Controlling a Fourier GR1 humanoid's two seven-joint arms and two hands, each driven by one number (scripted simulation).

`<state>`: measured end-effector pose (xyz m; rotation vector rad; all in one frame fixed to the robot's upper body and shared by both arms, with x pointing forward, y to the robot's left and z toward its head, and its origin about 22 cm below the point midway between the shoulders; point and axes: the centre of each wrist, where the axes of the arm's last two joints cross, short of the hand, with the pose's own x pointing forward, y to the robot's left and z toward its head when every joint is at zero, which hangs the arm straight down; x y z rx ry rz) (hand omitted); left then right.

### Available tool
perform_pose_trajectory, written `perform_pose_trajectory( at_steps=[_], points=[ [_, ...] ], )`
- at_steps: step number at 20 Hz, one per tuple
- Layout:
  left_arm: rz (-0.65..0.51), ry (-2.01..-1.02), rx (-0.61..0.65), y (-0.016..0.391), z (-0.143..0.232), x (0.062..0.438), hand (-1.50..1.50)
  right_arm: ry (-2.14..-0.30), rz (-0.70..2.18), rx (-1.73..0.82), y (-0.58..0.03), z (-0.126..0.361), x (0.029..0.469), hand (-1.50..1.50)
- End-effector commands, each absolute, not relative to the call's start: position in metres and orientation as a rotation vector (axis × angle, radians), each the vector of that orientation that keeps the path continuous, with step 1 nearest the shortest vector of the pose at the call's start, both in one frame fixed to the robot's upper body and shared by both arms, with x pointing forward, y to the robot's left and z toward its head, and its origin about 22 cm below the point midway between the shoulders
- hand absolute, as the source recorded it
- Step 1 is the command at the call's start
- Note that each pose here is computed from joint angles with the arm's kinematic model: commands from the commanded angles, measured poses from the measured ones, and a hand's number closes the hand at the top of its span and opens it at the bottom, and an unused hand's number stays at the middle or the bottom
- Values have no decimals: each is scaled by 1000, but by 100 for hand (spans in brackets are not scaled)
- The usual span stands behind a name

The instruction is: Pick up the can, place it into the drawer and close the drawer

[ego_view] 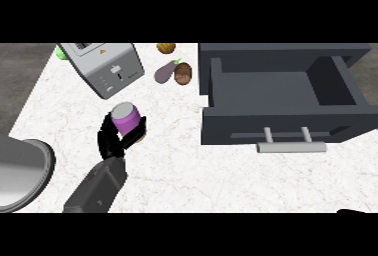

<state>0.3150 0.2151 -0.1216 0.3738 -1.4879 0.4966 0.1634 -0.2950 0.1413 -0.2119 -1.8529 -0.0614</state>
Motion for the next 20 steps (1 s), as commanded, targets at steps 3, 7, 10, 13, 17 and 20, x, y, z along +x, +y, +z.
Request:
perform_pose_trajectory(
  at_steps=[3,7,10,13,17,20],
  points=[
    [479,-1551,329,217,-116,326,150,-1862,-43,-210,-310,151,181,-150],
    [483,-1572,308,202,-101,343,150,-1876,-33,-224,-295,140,164,-150],
    [381,-1588,195,221,-97,345,150,-1875,-33,-233,-308,140,171,-150],
    [193,-1596,11,210,-109,332,150,-1853,-50,-237,-296,144,168,-150],
    [124,-1642,-76,196,-91,348,150,-1857,-55,-261,-289,155,179,-150],
    [51,-1621,-138,202,-57,376,150,-1890,-76,-283,-298,141,167,-150]
  ],
)
